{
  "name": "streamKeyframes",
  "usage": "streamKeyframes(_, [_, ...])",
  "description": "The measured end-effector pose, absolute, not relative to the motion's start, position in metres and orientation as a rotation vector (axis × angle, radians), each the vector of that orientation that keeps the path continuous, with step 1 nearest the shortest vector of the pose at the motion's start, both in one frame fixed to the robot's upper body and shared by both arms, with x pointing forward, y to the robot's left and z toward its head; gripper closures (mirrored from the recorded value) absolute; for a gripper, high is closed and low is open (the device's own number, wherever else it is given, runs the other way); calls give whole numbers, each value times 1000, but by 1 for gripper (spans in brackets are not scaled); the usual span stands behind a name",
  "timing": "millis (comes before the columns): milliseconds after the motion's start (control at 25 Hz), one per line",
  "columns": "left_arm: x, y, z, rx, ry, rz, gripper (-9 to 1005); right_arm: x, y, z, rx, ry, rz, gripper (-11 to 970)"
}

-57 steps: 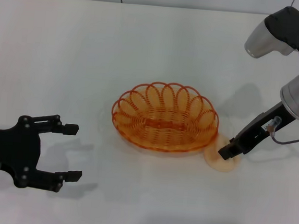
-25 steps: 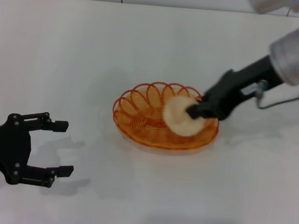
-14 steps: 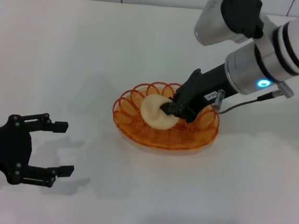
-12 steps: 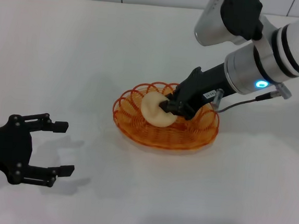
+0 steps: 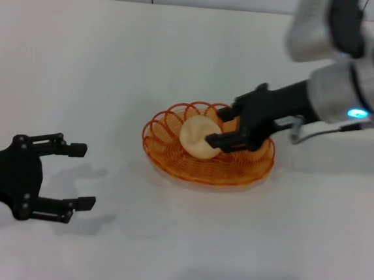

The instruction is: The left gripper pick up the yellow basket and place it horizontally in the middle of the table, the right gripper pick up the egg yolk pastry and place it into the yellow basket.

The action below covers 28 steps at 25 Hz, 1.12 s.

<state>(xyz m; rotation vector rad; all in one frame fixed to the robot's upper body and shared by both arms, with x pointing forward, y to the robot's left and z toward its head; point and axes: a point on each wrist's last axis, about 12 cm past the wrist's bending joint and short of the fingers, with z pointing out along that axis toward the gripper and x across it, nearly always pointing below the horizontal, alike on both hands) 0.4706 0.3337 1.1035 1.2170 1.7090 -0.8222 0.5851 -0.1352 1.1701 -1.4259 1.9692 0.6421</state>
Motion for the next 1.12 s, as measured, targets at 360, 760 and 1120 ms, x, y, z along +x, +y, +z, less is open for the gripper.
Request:
streamKeyframes(360, [494,332,1102,1199,1704,-866,117,567,-221,1157,-1248,1737,852,234])
streamKeyframes(760, [502,333,1106,1177,1693,-867,116,545,-268,1126,-1202,1668,920,142])
streamKeyframes(1120, [504,331,1108,1180,1686,-886,116,538,-275,1118,-1238,1674,891,145])
